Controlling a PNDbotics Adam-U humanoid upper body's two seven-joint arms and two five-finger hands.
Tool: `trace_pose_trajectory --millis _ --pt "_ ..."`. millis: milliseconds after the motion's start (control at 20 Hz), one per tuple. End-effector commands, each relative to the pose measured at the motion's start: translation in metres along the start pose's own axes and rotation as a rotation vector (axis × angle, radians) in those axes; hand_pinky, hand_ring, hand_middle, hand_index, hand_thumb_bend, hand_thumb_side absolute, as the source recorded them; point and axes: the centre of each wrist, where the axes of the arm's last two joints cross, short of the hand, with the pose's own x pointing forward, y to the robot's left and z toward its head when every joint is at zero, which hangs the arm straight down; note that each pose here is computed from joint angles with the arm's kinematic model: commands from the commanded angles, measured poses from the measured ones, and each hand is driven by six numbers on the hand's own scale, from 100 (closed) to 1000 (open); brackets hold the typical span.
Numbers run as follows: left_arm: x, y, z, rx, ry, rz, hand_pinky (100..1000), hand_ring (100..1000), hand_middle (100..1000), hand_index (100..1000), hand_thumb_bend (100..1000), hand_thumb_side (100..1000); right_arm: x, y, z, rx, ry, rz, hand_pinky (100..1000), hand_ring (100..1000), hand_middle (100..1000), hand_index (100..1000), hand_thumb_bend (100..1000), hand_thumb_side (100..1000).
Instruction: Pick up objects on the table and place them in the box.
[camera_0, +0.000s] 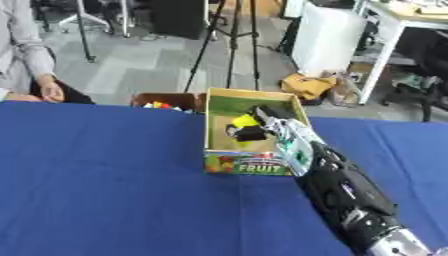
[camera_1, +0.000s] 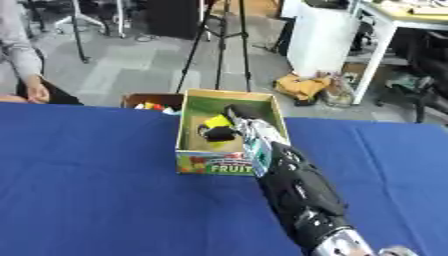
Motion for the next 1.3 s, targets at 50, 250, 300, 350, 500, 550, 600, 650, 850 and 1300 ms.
trace_pose_trajectory --millis 50,250,300,350,500,550,600,650,850,1300 --pt "0.006 -0.001 -0.006 -0.012 -0.036 0.0 583 637 681 930 100 878 0.006 -0.016 0.001 -0.058 0.007 -0.009 695 723 536 679 100 628" --pt "0.006 -0.001 -0.006 -0.012 -0.037 0.002 583 635 681 930 100 879 0.003 -0.008 0.001 -0.06 0.043 -0.02 698 725 541 683 100 623" --pt "0.006 -0.002 -0.006 -0.012 -0.038 0.002 583 635 681 930 100 879 0.003 -0.006 0.0 -0.059 0.05 -0.022 698 725 542 684 100 622" --pt "0.006 -0.002 -0.006 -0.013 -0.038 0.003 583 635 681 930 100 879 0.003 -0.005 0.0 -0.059 0.056 -0.024 706 732 555 701 100 611" --pt "0.006 -0.002 -0.007 -0.014 -0.039 0.005 583 635 681 930 100 879 0.004 -0.002 0.0 -0.062 0.07 -0.03 716 742 575 721 100 604" --pt "0.006 -0.002 -0.007 -0.014 -0.039 0.005 583 634 681 930 100 879 0.005 -0.001 0.0 -0.061 0.075 -0.033 722 749 590 734 100 607" --pt "0.006 -0.002 -0.006 -0.015 -0.038 0.005 583 634 681 930 100 879 0.005 -0.001 0.0 -0.057 0.079 -0.034 724 755 600 741 100 609" --pt "0.006 -0.003 -0.006 -0.015 -0.038 0.005 583 635 682 931 100 879 0.006 -0.001 0.0 -0.054 0.084 -0.035 718 762 613 752 100 617" --pt "0.006 -0.002 -0.006 -0.016 -0.039 0.005 583 635 682 931 100 879 0.009 -0.003 0.0 -0.05 0.102 -0.033 721 780 675 783 100 667" --pt "0.006 -0.003 -0.007 -0.02 -0.04 0.008 583 635 683 932 100 879 0.012 -0.007 0.001 -0.096 0.128 -0.026 736 832 778 861 100 925"
